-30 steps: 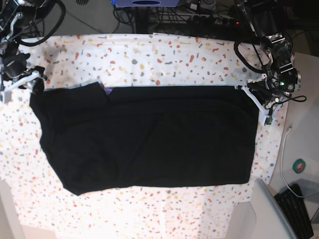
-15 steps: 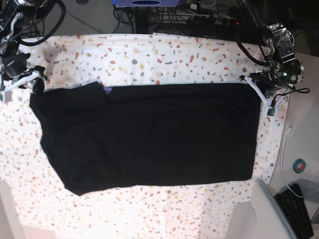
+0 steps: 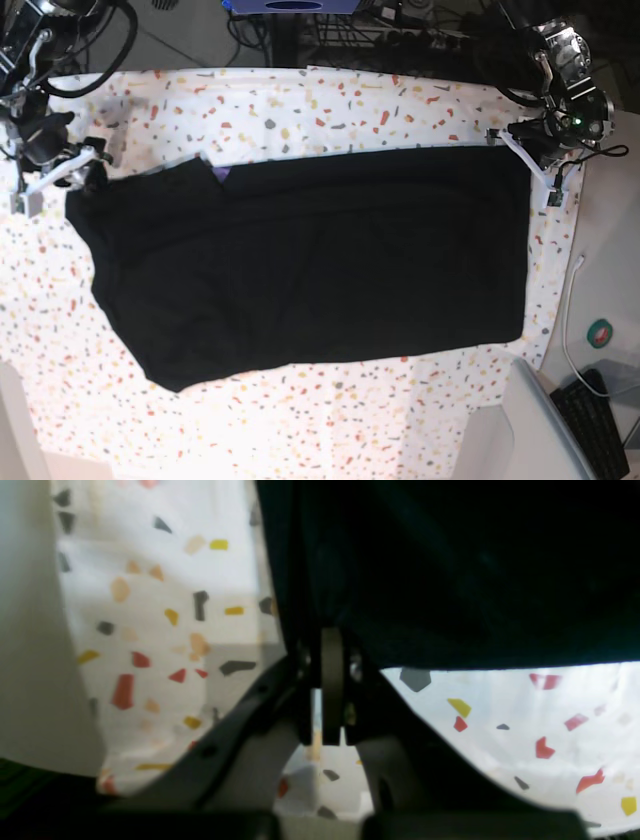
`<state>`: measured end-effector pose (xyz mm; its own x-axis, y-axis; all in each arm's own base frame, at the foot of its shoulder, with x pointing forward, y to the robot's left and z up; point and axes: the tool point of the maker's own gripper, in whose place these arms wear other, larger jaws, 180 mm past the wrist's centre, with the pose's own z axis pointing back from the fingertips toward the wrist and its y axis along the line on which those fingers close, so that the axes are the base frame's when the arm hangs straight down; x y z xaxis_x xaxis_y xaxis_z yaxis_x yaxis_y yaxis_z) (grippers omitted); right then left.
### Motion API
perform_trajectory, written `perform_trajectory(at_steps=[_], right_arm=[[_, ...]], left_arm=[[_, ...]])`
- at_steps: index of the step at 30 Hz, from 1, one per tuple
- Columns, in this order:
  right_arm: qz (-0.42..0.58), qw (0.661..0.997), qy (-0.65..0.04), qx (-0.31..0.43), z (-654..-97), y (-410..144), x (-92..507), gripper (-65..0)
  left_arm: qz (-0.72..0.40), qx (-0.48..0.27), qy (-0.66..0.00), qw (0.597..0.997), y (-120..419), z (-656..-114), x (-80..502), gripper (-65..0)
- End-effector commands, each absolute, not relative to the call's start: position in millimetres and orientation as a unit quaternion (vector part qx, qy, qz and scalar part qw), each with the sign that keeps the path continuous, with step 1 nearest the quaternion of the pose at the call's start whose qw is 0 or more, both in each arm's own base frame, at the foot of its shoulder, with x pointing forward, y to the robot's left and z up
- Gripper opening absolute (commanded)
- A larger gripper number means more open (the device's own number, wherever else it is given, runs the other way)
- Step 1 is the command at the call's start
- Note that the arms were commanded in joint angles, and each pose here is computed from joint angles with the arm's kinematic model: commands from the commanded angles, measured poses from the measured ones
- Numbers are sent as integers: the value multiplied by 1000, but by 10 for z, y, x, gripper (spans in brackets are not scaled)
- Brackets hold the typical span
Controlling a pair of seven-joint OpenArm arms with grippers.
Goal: Layout the t-shirt on the table in an organized manner, then fold the t-shirt properly
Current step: 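Pull the collar edge taut between both grippers, spreading the shirt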
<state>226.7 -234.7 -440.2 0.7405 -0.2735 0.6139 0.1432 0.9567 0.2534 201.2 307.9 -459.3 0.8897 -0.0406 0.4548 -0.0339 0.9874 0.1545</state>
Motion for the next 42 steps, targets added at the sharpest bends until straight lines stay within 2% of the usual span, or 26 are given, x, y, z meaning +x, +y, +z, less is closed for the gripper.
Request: perform_trajectory(at_steps=[1,4,14,19,23,26,28,32,42], right_arm=[[-107,921,-362,95,-4313,-2365,2343,-302],[-95,921,-363,103,-4311,-2264,2392,-302],[-81,918,-372,112,-4256,-2162,2534,-302],[-81,918,-372,112,-4256,-2162,2534,-302],[-81,918,-372,111,-4254,-2173,2532,-302],[-81,918,-371,111,-4262,-2173,2519,-302],[-81,919,-370,111,-4266,-2173,2513,-302],[-80,919,-370,110,-4267,-2184,2507,-302],[-84,920,-369,107,-4273,-2209,2486,-302]], left_arm=[[-6,97,-253,963,3168,-4457,2074,-650],[-8,103,-269,958,3128,-4351,2111,-650],[16,115,-262,958,3219,-4339,1891,-650],[42,126,-259,957,3364,-4314,1775,-479],[68,122,-266,954,3451,-4278,1647,-276],[119,70,-318,938,3413,-4144,1558,-117],[150,17,-342,927,3314,-4129,1483,-74],[202,-54,-340,917,3147,-4348,1365,-71],[219,-81,-362,902,3102,-4386,1689,-71]])
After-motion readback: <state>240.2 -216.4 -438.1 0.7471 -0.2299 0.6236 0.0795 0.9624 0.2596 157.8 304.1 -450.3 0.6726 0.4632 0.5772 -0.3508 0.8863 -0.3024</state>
